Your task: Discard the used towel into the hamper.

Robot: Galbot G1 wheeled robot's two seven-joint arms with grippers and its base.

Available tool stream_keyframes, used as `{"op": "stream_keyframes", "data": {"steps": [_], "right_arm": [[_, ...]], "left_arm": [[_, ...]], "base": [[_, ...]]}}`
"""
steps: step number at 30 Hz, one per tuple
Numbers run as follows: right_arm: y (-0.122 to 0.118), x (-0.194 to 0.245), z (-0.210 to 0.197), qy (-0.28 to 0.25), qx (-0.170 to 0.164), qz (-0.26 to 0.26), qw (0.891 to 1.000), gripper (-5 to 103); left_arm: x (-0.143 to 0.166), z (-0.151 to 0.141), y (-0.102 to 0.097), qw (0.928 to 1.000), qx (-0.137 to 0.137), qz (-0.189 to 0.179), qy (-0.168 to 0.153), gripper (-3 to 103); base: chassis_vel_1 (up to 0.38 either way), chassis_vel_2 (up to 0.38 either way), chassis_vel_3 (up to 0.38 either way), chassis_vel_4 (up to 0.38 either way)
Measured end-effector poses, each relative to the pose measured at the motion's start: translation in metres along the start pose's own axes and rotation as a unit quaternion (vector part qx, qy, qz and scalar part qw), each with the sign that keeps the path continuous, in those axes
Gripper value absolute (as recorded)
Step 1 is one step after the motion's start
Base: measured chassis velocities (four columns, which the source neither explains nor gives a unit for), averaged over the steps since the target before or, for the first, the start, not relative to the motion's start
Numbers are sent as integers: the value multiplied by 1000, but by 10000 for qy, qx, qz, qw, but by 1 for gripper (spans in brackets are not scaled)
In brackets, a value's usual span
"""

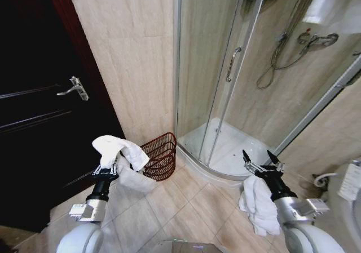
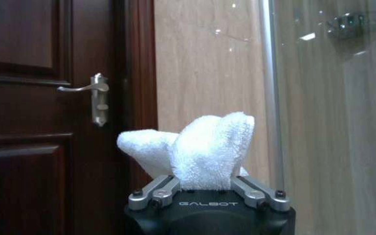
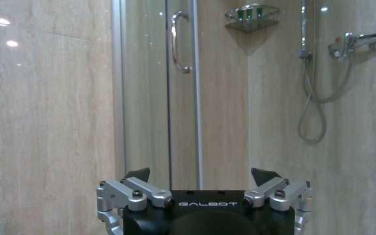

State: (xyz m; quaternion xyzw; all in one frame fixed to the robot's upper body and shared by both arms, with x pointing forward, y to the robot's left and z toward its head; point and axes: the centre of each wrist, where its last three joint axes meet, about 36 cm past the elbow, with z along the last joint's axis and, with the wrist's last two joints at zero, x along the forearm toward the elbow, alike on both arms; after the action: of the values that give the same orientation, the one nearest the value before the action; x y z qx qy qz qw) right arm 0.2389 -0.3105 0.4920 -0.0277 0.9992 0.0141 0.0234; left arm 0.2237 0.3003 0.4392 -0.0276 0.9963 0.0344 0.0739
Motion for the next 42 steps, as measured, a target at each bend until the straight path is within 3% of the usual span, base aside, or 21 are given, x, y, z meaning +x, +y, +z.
{"op": "stream_keyframes", "data": {"steps": [42], "right_arm": [[-3,4,5,-100,142,-150,9997,100]], "left_arm": [[-1,4,4,10000,-71,-17,-39,11]], "base": [[2,2,1,2]]}}
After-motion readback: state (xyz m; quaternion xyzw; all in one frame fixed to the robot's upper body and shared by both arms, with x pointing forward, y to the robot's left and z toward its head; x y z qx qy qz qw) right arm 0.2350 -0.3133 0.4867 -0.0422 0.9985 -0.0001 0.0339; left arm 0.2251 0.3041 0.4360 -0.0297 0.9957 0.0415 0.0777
